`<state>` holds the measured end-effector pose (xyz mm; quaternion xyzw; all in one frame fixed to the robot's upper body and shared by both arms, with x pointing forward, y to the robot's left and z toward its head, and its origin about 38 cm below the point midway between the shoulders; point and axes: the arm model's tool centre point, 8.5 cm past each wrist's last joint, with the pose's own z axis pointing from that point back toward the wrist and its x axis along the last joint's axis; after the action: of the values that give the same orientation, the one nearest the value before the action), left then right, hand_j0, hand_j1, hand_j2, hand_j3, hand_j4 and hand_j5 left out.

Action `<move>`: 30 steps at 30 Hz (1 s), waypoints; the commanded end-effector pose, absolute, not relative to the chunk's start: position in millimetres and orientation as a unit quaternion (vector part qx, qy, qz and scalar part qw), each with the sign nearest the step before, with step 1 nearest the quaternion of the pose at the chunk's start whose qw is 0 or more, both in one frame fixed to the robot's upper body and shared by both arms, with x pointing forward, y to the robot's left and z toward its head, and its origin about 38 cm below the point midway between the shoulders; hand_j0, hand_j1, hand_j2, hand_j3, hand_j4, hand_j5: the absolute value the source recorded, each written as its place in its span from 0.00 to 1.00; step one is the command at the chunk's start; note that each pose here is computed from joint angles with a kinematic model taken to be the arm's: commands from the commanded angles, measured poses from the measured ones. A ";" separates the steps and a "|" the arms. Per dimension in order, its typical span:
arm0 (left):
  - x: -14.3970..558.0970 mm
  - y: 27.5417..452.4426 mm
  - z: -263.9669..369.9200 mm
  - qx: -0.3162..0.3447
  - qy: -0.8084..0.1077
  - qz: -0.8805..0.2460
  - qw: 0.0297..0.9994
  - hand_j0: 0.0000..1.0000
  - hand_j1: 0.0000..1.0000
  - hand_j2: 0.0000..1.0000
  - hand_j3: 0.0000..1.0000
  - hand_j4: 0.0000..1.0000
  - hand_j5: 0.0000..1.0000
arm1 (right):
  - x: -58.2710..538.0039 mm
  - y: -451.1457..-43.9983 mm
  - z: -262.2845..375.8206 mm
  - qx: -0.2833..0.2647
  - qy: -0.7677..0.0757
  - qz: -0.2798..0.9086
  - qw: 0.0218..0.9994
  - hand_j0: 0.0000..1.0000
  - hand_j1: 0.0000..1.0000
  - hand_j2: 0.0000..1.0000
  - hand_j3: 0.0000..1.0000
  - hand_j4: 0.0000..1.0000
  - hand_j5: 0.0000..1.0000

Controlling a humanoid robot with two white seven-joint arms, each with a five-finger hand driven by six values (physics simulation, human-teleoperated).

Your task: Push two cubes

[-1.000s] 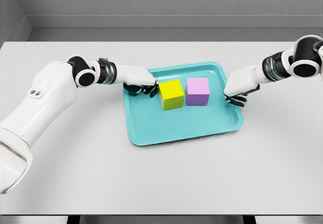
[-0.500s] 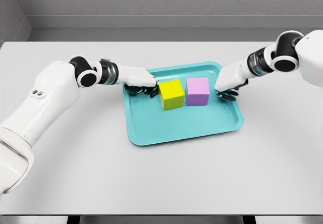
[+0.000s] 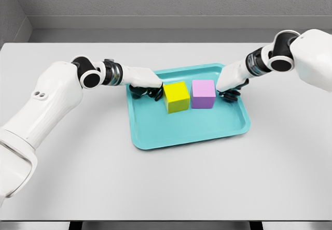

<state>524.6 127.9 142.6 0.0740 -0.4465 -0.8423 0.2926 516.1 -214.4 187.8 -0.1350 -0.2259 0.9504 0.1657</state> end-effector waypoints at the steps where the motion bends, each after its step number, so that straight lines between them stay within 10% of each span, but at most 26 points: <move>1: 524.2 125.6 146.1 0.062 -0.459 -0.835 0.298 0.48 0.48 0.48 0.48 0.48 0.48 | 519.2 -215.6 187.3 -0.138 -0.224 0.950 0.171 0.14 0.14 0.14 0.14 0.14 0.14; 30: 529.4 147.3 152.4 0.074 -0.462 -0.827 0.312 0.47 0.47 0.47 0.47 0.47 0.47 | 520.2 -201.2 189.7 -0.145 -0.218 0.954 0.148 0.14 0.14 0.14 0.14 0.14 0.14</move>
<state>527.8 141.0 153.0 0.0638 -0.4690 -0.8241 0.3112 520.4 -204.2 189.6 -0.1454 -0.2165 0.9536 0.1505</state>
